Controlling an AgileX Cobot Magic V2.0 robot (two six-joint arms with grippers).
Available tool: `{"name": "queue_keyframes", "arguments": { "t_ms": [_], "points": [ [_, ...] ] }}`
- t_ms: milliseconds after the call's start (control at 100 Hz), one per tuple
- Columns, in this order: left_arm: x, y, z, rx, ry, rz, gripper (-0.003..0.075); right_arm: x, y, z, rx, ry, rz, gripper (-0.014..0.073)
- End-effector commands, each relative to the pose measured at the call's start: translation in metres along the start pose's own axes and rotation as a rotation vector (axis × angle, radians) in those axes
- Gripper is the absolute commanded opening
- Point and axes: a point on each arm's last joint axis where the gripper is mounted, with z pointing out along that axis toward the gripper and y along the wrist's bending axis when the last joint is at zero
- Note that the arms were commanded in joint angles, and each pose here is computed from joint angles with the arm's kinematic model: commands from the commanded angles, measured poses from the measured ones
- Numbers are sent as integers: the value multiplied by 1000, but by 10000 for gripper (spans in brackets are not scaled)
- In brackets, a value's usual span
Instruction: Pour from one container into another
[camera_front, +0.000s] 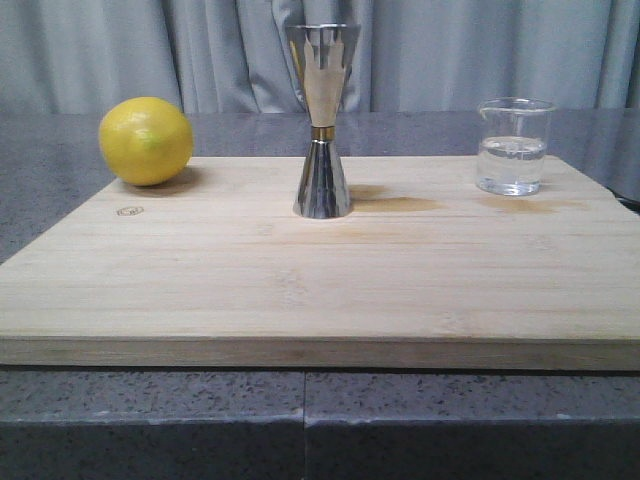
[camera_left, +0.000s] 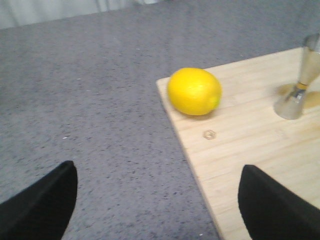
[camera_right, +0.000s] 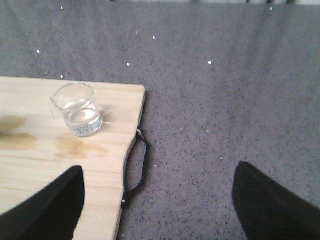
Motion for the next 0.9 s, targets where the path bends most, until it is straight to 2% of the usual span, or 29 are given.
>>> {"name": "queue_keyframes", "arguments": {
  "t_ms": [0, 290, 430, 600, 890],
  "points": [
    [-20, -4, 6, 100, -92, 26, 608, -17, -2, 3, 9, -29, -1, 552],
    [-38, -5, 56, 351, -158, 100, 608, -23, -2, 24, -9, 69, 4, 552],
    [-41, -3, 86, 473, -161, 75, 608, -23, -2, 28, -16, 79, 2, 552],
    [-38, -4, 119, 598, -175, 106, 608, -24, -2, 28, -15, 71, 2, 552],
    [-26, -31, 171, 765, -181, 188, 608, -25, -2, 28, -12, 54, 2, 552]
  ]
}}
